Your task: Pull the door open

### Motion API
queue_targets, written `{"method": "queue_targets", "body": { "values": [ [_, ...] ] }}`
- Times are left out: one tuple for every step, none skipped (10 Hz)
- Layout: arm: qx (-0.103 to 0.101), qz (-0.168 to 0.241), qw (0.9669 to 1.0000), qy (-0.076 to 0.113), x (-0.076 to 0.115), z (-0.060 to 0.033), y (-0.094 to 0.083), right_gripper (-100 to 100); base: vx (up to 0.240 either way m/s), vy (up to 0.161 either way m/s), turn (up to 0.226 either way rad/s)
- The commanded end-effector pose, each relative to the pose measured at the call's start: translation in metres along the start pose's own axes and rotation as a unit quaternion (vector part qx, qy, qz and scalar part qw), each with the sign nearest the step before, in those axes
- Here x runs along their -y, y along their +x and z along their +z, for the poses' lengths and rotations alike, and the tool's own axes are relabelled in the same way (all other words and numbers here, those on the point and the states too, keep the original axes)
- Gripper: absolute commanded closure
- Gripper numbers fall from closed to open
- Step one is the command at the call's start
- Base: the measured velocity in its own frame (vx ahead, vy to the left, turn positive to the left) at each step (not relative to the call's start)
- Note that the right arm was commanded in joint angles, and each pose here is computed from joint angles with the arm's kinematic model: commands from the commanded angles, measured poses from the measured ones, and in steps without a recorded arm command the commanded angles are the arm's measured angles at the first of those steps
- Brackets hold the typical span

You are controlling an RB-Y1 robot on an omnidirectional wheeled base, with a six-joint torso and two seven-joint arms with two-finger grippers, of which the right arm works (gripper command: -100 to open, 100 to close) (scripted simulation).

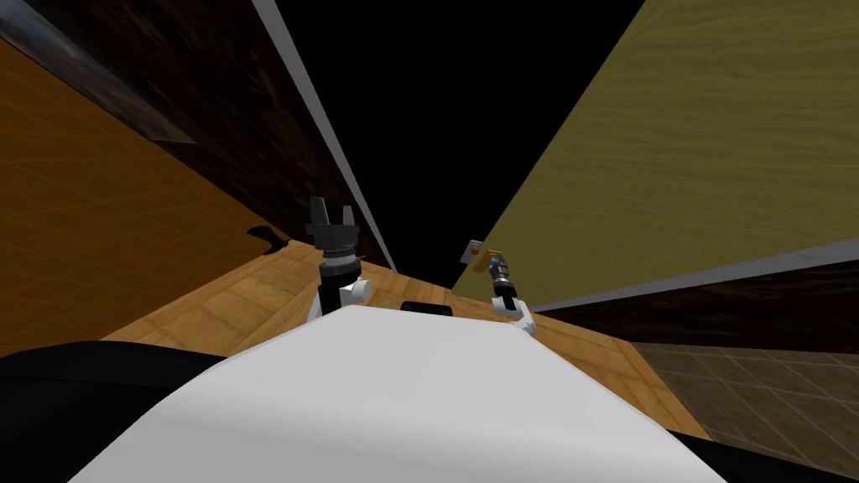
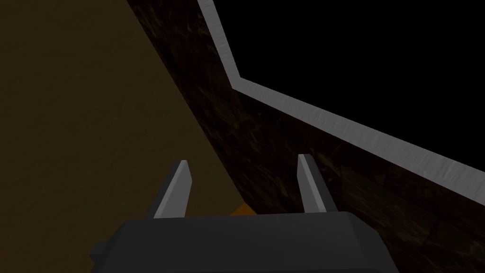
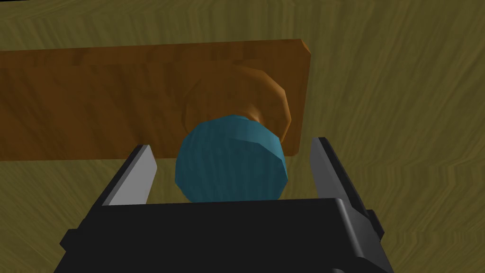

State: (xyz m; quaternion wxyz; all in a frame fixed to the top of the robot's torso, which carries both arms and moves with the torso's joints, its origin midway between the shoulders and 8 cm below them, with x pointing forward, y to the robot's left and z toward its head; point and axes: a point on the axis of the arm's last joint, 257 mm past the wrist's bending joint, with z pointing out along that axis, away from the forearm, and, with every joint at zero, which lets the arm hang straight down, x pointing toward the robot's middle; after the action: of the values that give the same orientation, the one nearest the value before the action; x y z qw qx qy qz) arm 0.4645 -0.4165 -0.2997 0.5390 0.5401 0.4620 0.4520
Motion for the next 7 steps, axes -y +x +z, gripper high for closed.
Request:
{"method": "queue_targets", "body": {
  "values": [
    [0.002, 0.000, 1.0000, 0.002, 0.001, -0.0007, -0.002, 100, -0.011, -0.006, -0.019],
    [0.002, 0.000, 1.0000, 0.002, 0.001, -0.0007, -0.002, 100, -0.035, -0.019, 0.012],
    [0.002, 0.000, 1.0000, 0.002, 0.001, -0.0007, -0.002, 100, -0.034, -0.013, 0.021],
    [0.002, 0.000, 1.0000, 0.002, 0.001, -0.0007, -0.002, 100, -0.023, -0.005, 0.004],
    [0.002, 0.000, 1.0000, 0.002, 0.001, -0.0007, -0.002, 100, -0.012, 0.002, -0.006],
    [0.002, 0.000, 1.0000, 0.002, 0.001, -0.0007, -0.002, 100, 0.000, 0.000, 0.000],
    [0.008, -0.004, 0.9999, 0.011, 0.009, -0.0083, -0.013, 100, -0.137, -0.043, -0.059]
  ]
}}
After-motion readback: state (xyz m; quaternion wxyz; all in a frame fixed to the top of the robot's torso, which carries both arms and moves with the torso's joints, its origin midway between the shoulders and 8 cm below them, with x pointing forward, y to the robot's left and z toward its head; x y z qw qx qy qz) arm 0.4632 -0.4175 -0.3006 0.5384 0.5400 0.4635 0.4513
